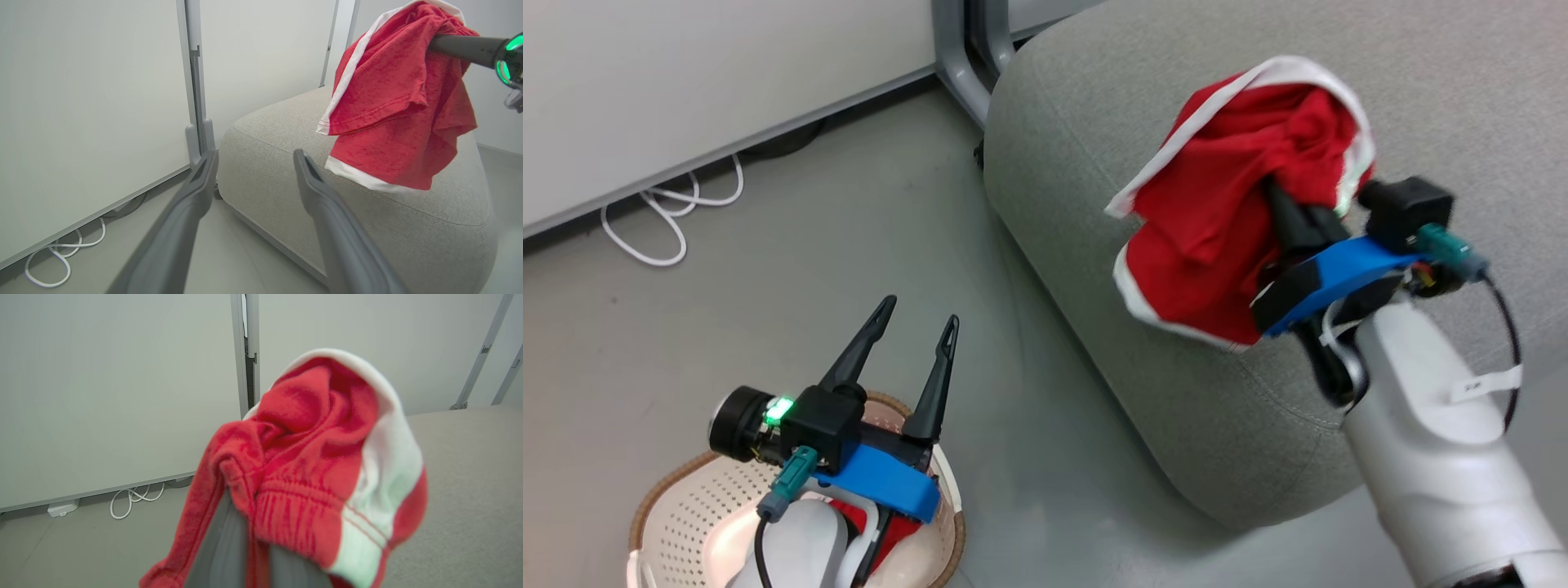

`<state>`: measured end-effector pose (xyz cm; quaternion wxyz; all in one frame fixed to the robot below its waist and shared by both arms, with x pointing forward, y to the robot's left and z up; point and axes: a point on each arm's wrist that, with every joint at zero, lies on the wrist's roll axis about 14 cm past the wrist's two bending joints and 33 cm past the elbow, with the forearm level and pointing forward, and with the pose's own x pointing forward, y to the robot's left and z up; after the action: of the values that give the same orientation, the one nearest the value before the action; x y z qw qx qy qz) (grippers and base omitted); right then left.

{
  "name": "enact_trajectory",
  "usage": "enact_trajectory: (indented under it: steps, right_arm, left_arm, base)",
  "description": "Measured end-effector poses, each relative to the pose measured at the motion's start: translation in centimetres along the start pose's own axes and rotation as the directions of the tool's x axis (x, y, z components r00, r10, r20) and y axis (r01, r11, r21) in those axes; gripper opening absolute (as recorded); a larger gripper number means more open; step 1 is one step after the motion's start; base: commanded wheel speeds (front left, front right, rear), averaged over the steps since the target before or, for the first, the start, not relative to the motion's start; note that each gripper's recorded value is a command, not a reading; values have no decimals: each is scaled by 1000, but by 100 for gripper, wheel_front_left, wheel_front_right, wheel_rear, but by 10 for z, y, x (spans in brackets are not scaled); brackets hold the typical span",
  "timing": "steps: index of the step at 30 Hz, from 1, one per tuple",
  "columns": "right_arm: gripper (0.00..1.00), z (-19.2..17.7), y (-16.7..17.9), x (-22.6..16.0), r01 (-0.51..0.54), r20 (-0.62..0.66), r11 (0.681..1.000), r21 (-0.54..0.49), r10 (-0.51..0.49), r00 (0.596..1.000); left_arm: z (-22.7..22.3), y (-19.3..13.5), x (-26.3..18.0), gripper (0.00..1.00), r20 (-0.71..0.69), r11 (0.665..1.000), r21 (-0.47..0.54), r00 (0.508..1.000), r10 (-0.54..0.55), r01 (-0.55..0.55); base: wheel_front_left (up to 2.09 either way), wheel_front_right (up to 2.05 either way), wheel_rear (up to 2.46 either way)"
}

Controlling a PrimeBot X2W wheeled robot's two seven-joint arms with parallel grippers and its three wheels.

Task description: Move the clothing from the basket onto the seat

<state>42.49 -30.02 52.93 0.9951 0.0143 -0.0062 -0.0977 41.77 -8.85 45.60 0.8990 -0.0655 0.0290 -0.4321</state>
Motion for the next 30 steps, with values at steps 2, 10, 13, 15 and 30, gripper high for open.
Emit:
enact_trajectory:
  steps: [2, 10, 13, 15, 30]
  right_arm:
    - [0, 8, -16, 14, 32, 16, 999, -33, -31, 999]
    - [0, 39, -86, 66, 180, 98, 971, -156, -166, 981]
    - [0, 42, -105, 82, 231, 123, 956, -183, -211, 970]
    - [0, 35, -114, 90, 250, 119, 946, -205, -230, 966]
    - [0, -116, -131, 97, 294, -183, 929, -224, -336, 924]
  left_arm:
    - [-2, 6, 3, 100, 4, 1000, 5, 1000, -5, 5]
    - [-23, 44, 9, 100, -2, 1000, 16, 1000, 7, -6]
    - [-33, 60, 12, 100, -1, 1000, 18, 1000, 18, -18]
    - [-42, 66, 13, 100, -5, 1000, 11, 1000, 20, -20]
    - [-106, 102, 0, 100, -74, 999, -30, 997, 39, -41]
  base:
    - [0, 0, 0]
    - [0, 0, 0]
    - [0, 0, 0]
    - [0, 0, 0]
    - [0, 0, 0]
